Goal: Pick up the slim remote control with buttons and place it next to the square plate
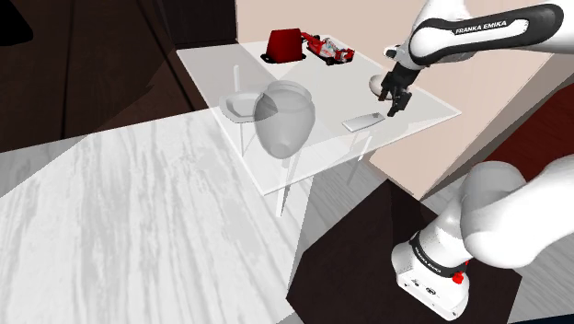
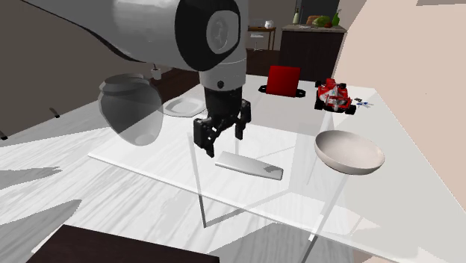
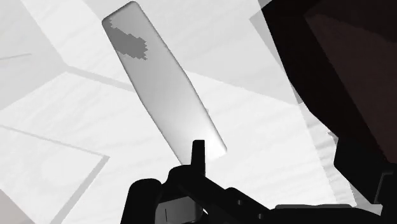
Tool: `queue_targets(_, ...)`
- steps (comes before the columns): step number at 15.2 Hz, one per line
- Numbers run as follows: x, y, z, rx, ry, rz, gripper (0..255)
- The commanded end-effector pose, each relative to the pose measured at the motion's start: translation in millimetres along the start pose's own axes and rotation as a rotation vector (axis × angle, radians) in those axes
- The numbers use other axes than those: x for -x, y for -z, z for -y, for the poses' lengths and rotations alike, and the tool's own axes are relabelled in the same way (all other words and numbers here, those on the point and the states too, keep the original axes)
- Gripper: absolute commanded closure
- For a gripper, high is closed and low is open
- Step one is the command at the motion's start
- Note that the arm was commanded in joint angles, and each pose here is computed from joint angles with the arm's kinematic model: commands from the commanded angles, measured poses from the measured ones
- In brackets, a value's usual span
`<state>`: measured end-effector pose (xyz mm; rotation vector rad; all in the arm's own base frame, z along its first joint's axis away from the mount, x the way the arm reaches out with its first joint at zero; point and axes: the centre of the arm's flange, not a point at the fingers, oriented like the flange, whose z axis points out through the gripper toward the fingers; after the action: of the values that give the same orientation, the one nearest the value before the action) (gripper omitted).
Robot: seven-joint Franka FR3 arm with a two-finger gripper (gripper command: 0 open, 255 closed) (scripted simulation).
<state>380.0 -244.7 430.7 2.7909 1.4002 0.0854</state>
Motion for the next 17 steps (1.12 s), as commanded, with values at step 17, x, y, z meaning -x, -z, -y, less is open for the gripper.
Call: queue_targets(17, 3, -133, -98, -0.059, 0.456, 0.025, 0)
